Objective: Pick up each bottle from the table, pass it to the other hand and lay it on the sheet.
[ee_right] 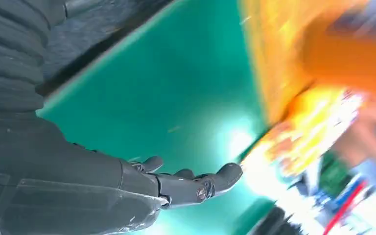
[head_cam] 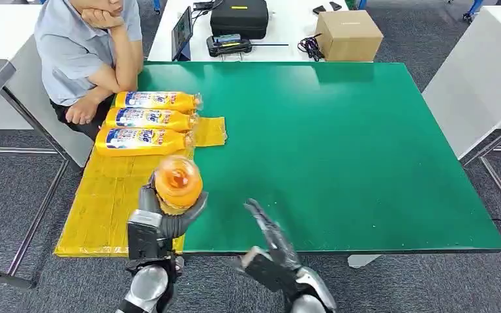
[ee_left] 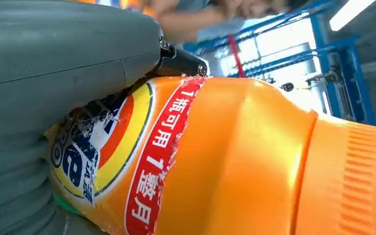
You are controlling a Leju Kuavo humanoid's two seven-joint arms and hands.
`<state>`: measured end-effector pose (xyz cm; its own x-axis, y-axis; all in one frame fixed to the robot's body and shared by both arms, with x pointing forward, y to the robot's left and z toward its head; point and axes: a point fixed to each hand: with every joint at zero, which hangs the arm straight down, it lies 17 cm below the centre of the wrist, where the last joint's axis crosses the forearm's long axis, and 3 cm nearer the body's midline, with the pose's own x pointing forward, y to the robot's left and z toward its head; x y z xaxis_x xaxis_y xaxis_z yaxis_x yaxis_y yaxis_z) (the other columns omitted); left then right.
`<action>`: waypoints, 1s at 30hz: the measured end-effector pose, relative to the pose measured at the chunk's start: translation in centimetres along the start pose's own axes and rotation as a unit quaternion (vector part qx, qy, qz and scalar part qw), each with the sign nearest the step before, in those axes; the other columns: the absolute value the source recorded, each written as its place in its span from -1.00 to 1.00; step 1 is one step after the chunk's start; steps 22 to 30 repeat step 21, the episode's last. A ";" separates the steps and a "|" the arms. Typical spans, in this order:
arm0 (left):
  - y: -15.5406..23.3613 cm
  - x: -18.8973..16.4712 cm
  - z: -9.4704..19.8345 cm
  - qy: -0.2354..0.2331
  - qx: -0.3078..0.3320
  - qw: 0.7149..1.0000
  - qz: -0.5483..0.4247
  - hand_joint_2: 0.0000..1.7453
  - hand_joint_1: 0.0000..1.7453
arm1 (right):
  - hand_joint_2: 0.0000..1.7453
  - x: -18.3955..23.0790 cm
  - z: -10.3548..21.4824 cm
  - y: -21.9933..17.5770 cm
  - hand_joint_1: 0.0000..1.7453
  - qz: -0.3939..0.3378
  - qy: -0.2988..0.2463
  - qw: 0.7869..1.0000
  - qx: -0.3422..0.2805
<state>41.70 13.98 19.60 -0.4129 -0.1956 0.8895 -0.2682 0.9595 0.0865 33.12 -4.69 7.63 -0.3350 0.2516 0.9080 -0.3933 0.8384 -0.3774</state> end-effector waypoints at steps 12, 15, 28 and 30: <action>3.4 -6.3 -3.9 -0.078 -0.083 0.895 -0.431 1.00 1.00 | 1.00 -0.2 0.5 -5.8 -1.00 -0.030 -0.011 0.997 -0.075; 5.1 -9.2 -5.5 -0.068 -0.099 0.865 -0.487 1.00 1.00 | 1.00 0.0 0.3 -6.5 -1.00 -0.031 -0.016 0.996 -0.087; 9.2 -17.4 -6.3 -0.004 -0.182 0.791 -0.584 1.00 1.00 | 1.00 0.5 -0.1 -6.9 -1.00 -0.049 -0.021 0.993 -0.103; 9.2 -17.4 -6.3 -0.004 -0.182 0.791 -0.584 1.00 1.00 | 1.00 0.5 -0.1 -6.9 -1.00 -0.049 -0.021 0.993 -0.103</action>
